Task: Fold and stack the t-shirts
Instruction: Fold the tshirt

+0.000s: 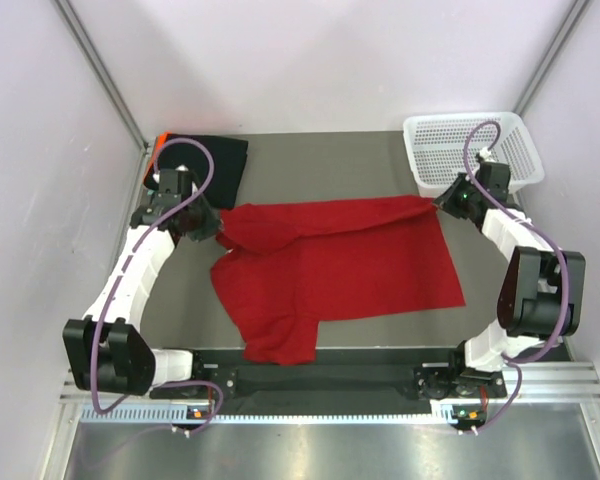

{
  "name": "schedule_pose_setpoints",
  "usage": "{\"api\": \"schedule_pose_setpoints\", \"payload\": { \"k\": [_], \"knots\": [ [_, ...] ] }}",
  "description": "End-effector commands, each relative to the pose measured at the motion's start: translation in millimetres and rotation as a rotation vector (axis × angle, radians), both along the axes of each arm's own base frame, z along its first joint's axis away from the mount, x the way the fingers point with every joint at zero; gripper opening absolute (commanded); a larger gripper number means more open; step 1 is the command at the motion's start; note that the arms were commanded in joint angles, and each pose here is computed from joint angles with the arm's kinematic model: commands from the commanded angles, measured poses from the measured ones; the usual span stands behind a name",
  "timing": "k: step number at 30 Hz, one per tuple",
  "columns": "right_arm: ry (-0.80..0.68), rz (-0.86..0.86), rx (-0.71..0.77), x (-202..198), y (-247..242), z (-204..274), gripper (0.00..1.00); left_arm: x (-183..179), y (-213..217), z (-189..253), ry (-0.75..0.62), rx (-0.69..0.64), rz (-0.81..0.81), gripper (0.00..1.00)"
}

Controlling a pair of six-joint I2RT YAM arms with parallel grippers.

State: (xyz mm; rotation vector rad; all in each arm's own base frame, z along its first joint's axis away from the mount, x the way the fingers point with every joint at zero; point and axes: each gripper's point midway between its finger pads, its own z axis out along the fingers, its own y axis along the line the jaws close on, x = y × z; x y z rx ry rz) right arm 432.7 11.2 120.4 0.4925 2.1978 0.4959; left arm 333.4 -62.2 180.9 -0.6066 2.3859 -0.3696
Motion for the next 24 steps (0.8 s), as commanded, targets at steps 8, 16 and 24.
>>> {"api": "schedule_pose_setpoints", "payload": {
  "k": [8,16,24],
  "knots": [
    [-0.007,-0.047,-0.024,-3.2,-28.0,-26.7,0.0,-35.3,-13.5,-49.9,0.129,-0.084,-0.016,0.0],
    [0.041,-0.077,-0.024,-10.1,-31.4,-42.7,0.03,-43.7,-22.1,-73.1,0.185,-0.111,-0.029,0.0],
    [0.022,-0.086,-0.029,-10.2,-32.1,-34.0,0.0,-57.8,-17.5,-77.3,0.201,-0.056,0.011,0.0]
  ]
}}
